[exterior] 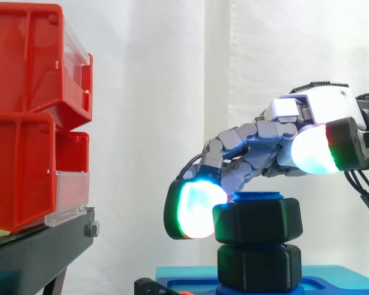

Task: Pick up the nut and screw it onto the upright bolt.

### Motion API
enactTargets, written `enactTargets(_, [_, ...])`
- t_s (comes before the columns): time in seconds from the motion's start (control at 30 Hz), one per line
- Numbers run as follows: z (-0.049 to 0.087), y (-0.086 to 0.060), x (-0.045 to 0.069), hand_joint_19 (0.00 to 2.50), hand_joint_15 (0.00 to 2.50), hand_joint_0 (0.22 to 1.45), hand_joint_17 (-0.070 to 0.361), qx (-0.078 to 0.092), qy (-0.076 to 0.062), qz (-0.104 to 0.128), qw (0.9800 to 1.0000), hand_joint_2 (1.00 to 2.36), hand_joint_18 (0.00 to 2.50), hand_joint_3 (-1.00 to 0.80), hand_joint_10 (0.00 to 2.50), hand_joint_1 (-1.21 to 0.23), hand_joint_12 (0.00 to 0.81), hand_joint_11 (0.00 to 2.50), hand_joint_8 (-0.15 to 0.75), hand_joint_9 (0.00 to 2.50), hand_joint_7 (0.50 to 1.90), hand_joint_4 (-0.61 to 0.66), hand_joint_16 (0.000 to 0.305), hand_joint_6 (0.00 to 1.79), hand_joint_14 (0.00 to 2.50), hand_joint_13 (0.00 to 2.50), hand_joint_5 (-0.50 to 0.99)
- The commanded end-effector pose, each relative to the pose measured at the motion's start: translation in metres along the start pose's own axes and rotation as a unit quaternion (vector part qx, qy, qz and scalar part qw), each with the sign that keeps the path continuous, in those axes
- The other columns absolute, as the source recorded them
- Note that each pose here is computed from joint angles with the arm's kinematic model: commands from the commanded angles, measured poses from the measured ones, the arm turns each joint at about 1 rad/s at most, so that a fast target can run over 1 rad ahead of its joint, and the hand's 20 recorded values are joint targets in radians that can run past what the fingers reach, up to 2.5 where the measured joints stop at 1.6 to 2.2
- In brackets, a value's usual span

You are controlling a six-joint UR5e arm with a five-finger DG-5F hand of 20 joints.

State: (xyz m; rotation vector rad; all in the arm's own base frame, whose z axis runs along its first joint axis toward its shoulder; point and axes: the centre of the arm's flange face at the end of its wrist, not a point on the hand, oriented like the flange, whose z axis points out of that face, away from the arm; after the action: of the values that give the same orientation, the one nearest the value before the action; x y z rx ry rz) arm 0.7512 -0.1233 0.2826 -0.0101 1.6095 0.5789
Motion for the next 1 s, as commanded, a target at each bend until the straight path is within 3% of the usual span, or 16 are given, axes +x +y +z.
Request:
enactTargets(0.0, [-0.002,-0.003,-0.001,0.00,0.00,0.45,0.082,0.002,0.000,0.000,1.0000,1.00,0.00,-0.50,0.00,-0.22,0.356,0.00,0.264,0.73,1.05,0.11,0.037,0.51,0.00,0.40,-0.04])
enactTargets(0.23, [-0.009,-0.011,0.002,0.00,0.00,0.46,0.073,0.008,0.004,0.002,1.0000,1.00,0.00,-0.50,0.00,-0.23,0.343,0.00,0.267,0.86,1.16,-0.03,0.032,0.51,0.00,0.49,-0.02])
enactTargets(0.37, [-0.015,-0.019,0.000,0.00,0.00,0.47,0.067,0.014,0.003,0.003,0.9999,1.00,0.07,-0.50,0.00,-0.24,0.329,0.00,0.262,0.98,1.14,-0.06,0.030,0.51,0.00,0.57,0.00])
enactTargets(0.5, [-0.019,-0.023,-0.001,0.00,0.02,0.48,0.060,0.014,0.003,0.002,0.9999,1.00,0.19,-0.50,0.00,-0.25,0.310,0.04,0.249,1.27,1.01,0.14,0.027,0.50,0.00,0.68,0.04])
enactTargets(0.63, [-0.022,-0.028,-0.003,0.00,0.03,0.49,0.054,0.013,0.004,-0.001,0.9999,1.00,0.30,-0.50,0.00,-0.26,0.294,0.06,0.210,1.42,1.06,0.21,0.024,0.50,0.00,0.78,0.06])
enactTargets(0.8, [-0.027,-0.033,-0.005,0.04,0.05,0.49,0.049,0.013,0.004,-0.001,0.9999,1.00,0.46,-0.50,0.00,-0.26,0.267,0.16,0.166,1.63,1.15,0.22,0.022,0.50,0.00,0.90,0.08])
enactTargets(0.83, [-0.030,-0.036,-0.006,0.06,0.05,0.49,0.049,0.013,0.004,-0.001,0.9999,1.00,0.46,-0.50,0.01,-0.26,0.269,0.17,0.190,1.64,1.15,0.22,0.022,0.50,0.00,0.90,0.08])
enactTargets(0.9, [-0.031,-0.038,-0.007,0.05,0.06,0.49,0.051,0.012,0.005,-0.001,0.9999,1.00,0.46,-0.50,0.01,-0.25,0.276,0.18,0.209,1.62,1.07,0.22,0.023,0.50,0.00,0.89,0.07])
enactTargets(0.93, [-0.032,-0.038,-0.007,0.06,0.07,0.49,0.054,0.012,0.005,-0.001,0.9999,1.00,0.43,-0.50,0.01,-0.25,0.287,0.19,0.224,1.57,0.99,0.20,0.024,0.50,0.00,0.88,0.04])
enactTargets(0.97, [-0.032,-0.038,-0.007,0.05,0.07,0.49,0.055,0.012,0.005,-0.001,0.9999,1.00,0.42,-0.50,0.01,-0.25,0.293,0.19,0.229,1.55,1.00,0.13,0.024,0.50,0.00,0.86,0.02])
